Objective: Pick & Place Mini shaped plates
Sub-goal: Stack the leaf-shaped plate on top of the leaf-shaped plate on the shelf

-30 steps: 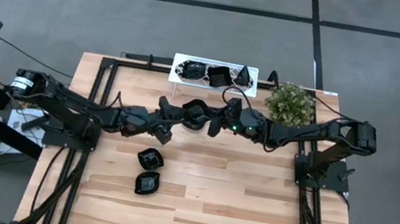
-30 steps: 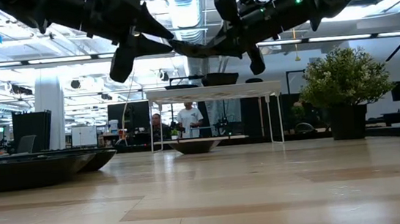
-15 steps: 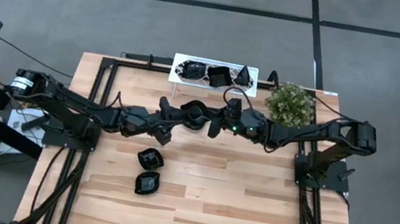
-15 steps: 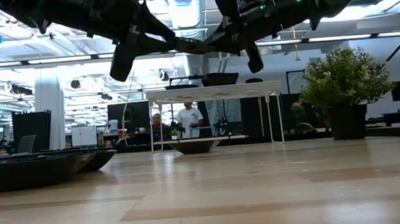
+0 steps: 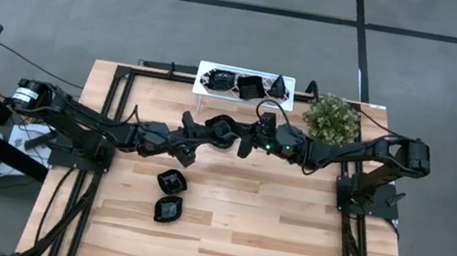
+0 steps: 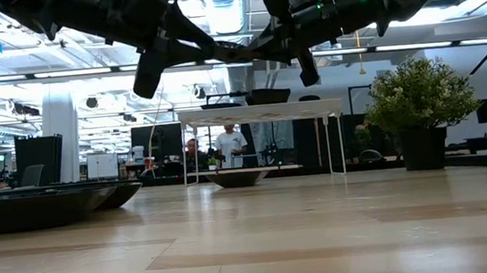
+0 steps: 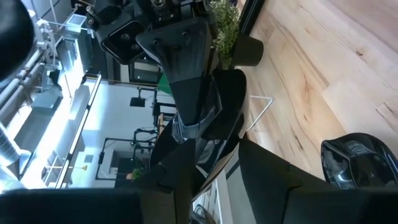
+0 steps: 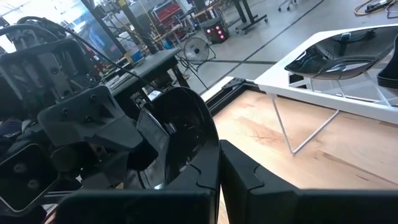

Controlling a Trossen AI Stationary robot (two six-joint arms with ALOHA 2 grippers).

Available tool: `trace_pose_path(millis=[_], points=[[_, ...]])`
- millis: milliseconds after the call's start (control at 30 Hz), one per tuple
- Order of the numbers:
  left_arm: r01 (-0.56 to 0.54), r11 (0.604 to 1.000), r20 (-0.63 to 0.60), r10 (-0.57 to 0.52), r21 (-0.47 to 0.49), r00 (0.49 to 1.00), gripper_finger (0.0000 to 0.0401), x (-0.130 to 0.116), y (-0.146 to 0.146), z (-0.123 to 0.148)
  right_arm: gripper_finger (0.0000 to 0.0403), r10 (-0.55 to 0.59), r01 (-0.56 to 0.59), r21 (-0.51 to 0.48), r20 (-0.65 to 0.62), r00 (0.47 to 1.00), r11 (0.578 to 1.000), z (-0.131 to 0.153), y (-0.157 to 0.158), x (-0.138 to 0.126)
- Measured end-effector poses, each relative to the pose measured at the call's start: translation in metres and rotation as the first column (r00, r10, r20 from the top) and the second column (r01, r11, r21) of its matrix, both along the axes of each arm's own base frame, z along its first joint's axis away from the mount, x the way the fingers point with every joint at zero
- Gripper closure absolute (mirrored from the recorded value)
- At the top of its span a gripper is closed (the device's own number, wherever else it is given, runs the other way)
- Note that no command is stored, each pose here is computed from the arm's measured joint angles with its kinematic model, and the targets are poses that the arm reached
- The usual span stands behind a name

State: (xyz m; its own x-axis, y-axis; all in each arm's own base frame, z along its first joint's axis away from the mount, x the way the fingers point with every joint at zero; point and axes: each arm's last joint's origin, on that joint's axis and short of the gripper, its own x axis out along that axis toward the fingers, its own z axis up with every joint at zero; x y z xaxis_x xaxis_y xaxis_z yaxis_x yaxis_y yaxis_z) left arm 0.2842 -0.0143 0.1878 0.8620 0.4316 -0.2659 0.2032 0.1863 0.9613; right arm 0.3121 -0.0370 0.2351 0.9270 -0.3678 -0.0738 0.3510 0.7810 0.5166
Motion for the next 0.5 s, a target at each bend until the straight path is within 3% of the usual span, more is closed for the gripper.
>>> trace_pose_path(millis=[500], points=[[0.012,1.0,-0.008,-0.012,0.002,1.0,0.0364,-0.0005,-0.0023,-0.0009,0.0386,0.001,-0.001,-0.001,0.013,1.0,1.0,0.0013,0.0001,0.0001]])
